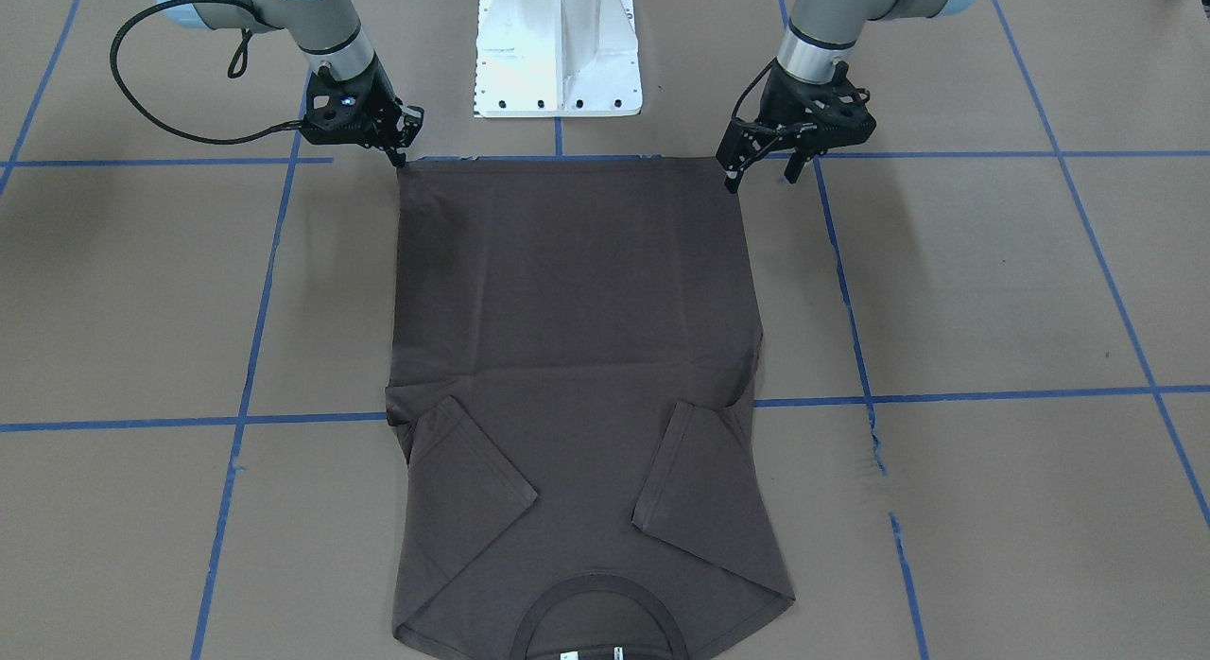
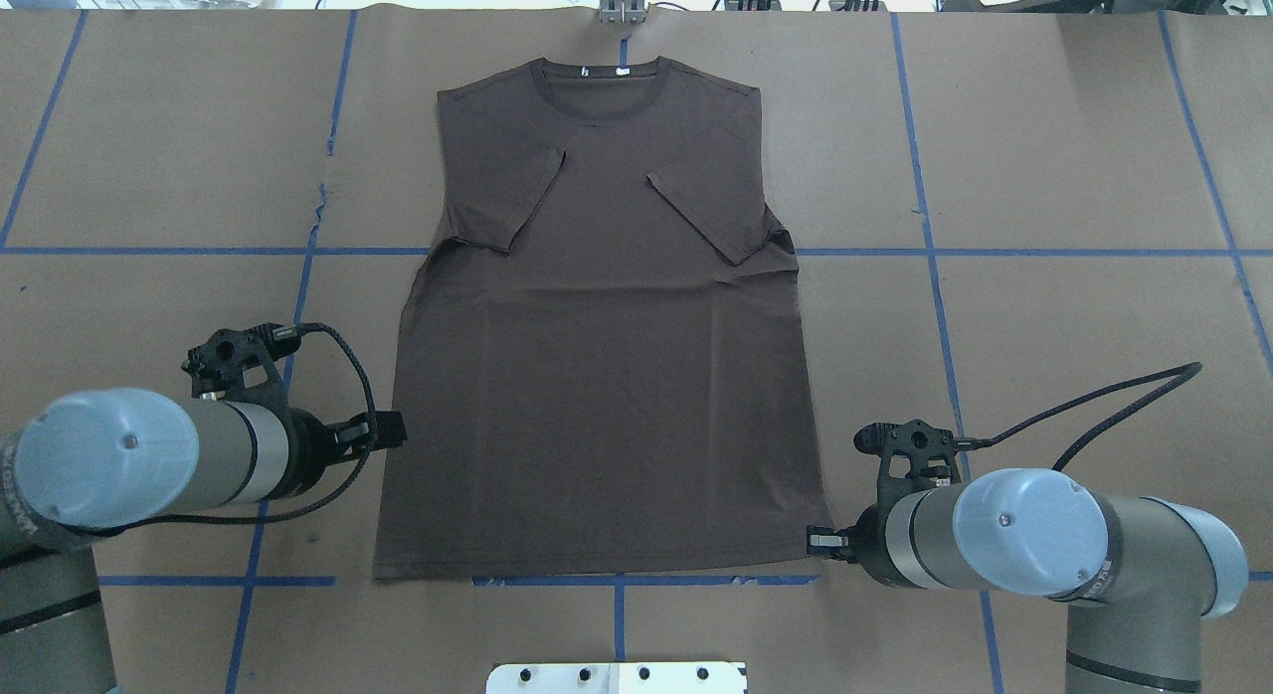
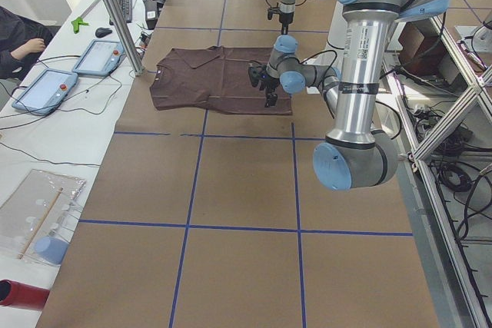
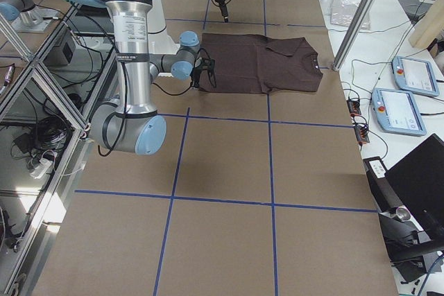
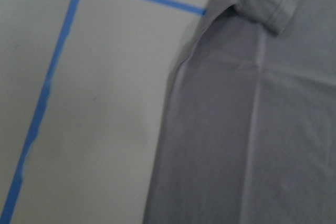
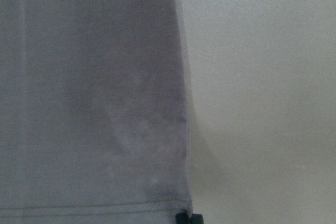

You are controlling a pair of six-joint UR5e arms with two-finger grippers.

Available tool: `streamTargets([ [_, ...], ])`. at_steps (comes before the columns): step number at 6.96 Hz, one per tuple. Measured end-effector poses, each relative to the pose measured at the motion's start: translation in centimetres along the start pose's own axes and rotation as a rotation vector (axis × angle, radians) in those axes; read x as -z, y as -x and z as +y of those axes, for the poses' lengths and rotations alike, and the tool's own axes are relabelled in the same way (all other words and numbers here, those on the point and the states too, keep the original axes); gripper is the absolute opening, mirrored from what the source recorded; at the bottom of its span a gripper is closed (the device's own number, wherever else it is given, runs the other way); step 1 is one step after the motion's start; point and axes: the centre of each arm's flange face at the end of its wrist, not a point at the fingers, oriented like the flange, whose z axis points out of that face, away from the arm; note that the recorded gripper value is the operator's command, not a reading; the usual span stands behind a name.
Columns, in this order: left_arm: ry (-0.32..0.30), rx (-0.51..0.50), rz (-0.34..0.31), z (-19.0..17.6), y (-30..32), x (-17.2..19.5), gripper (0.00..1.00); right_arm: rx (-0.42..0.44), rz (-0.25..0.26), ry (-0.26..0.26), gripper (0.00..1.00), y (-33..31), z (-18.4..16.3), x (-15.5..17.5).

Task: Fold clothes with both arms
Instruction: 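Lower both grippers and grasp the two hem corners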

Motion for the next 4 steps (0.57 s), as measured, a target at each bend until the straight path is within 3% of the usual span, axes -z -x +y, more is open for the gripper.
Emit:
streamTargets([
  [2, 0.04, 0.068, -0.036, 6.6, 0.5, -2.4, 0.93, 0.003, -0.022, -0.003, 0.0, 0.2, 0.0, 0.2],
  [4, 0.052, 0.079, -0.077, 10.2, 1.2, -4.8, 0.89, 0.001, -0.043, -0.007, 0.0, 1.1, -0.1, 0.6],
])
